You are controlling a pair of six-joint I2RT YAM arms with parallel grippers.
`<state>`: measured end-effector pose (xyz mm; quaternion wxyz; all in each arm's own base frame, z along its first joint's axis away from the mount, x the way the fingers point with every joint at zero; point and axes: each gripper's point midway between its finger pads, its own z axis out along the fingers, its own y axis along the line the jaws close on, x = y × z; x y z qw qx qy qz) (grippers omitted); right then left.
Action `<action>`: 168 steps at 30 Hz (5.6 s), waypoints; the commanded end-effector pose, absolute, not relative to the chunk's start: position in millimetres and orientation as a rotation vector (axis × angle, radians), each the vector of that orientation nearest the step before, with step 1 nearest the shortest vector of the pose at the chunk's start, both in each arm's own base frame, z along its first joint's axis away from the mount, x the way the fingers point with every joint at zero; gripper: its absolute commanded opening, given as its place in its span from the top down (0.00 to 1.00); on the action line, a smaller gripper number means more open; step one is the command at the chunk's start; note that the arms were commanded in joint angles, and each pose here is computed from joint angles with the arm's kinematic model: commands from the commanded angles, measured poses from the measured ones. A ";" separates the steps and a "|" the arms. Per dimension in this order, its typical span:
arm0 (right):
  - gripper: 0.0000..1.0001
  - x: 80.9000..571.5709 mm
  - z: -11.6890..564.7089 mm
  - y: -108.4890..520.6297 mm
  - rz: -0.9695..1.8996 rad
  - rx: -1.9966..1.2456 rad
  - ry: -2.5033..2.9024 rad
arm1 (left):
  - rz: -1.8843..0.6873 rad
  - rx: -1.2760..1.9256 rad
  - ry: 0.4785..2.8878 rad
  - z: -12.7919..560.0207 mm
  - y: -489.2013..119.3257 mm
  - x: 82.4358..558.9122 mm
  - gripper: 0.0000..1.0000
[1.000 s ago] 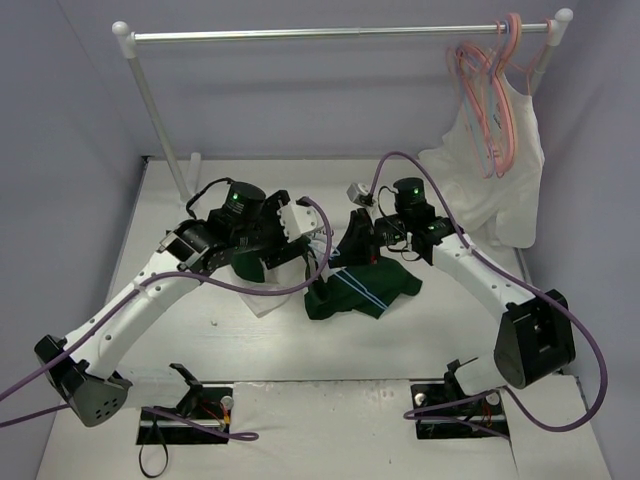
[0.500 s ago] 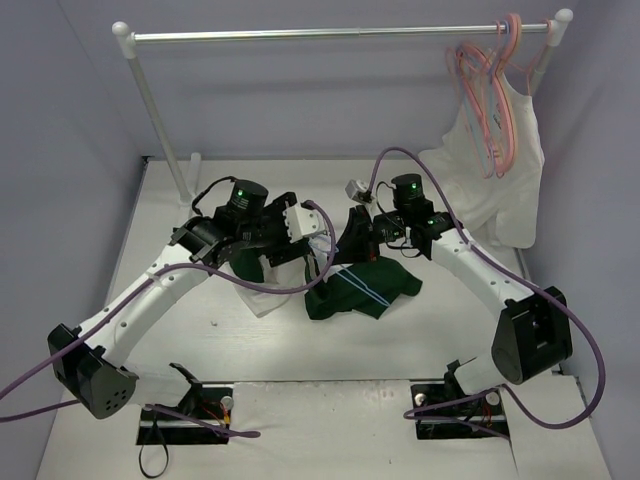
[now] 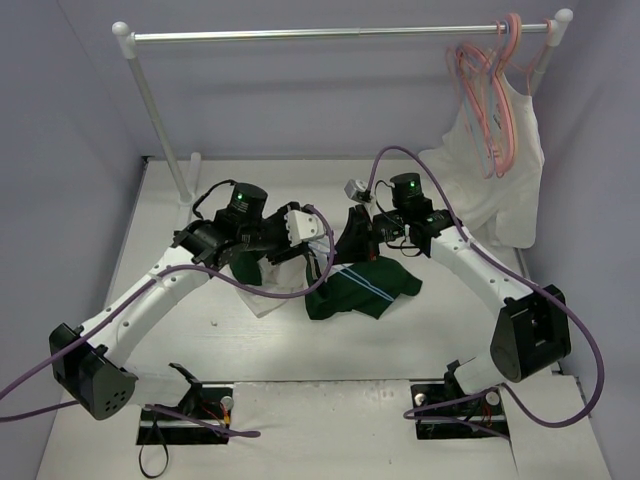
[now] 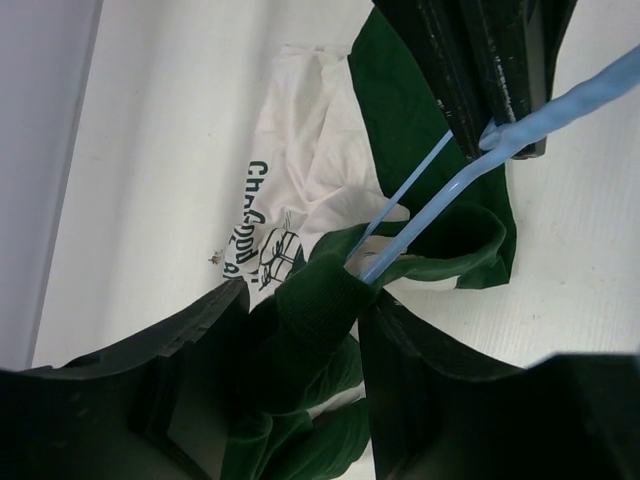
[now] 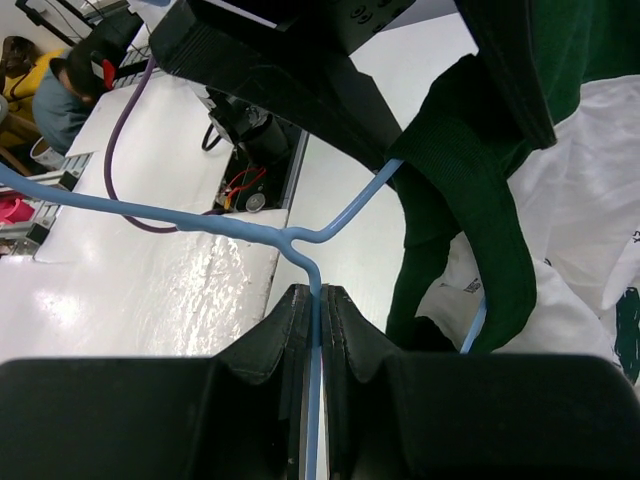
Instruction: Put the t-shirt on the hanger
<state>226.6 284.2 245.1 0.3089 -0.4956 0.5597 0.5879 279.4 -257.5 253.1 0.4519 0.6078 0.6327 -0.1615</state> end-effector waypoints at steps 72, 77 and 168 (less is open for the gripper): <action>1.00 266.2 316.0 299.7 1.203 -1.048 1.262 | -0.702 1.194 1.385 319.5 -275.9 269.4 1.00; 1.00 260.2 319.3 312.1 1.215 -1.077 1.233 | -0.757 1.210 1.370 325.6 -282.2 264.7 0.99; 1.00 261.8 106.5 321.5 1.054 0.251 2.279 | -0.304 0.765 1.615 290.6 -185.5 286.6 1.00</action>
